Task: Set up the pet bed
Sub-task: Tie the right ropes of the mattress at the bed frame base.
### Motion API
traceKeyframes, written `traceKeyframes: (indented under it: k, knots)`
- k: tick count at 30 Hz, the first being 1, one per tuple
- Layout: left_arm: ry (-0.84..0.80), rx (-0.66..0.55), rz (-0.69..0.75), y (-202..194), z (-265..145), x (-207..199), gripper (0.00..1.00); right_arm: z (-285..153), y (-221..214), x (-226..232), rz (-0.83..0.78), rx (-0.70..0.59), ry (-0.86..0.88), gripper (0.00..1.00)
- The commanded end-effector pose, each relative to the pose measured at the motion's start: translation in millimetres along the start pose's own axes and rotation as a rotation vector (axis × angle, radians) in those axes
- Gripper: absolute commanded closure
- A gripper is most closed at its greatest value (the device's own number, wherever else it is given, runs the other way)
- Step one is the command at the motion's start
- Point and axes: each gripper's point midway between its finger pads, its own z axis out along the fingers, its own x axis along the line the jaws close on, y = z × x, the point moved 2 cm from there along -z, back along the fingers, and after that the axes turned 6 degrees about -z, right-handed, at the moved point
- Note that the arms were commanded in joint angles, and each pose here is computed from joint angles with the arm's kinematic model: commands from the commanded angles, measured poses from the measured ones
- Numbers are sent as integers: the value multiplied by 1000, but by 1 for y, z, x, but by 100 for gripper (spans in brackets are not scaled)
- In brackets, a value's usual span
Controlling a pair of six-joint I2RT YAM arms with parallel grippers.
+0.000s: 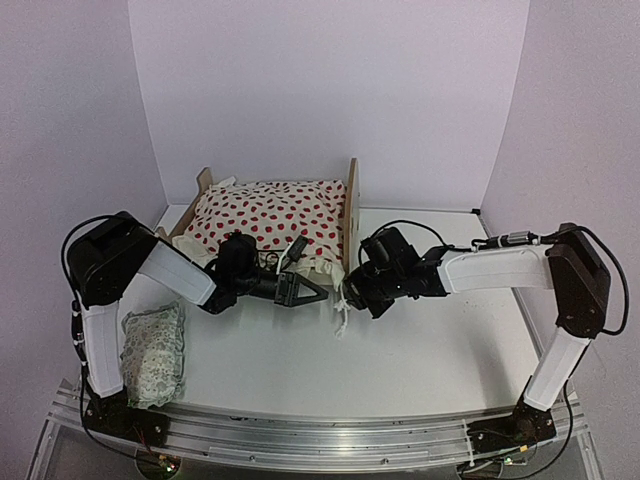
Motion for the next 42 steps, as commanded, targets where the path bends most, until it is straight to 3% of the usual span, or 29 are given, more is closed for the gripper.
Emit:
traceKeyframes:
  k: [1,7,12,20,25,37,42]
  knots:
    - [221,114,239,-15,6,18,40,-12,4,22,-21,-31,58,100]
    - [275,177,378,-37,36,19,40,-12,6,27,-26,-41,65,100]
    - [315,170,400,-47,56,26,40,-11,6,27,-26,-42,63,100]
    - [550,114,410,-42,53,67,37,-13,6,26,-29,-44,62,100]
    - [565,115,432,-43,56,74,37,-12,5,24,-29,-41,58,100]
    - [515,48,458,-49,71,60,42,-9,2,28,-20,-18,61,100]
    - [612,-2,453,-42,69,73,56,-10,1,27,-21,-8,62,100]
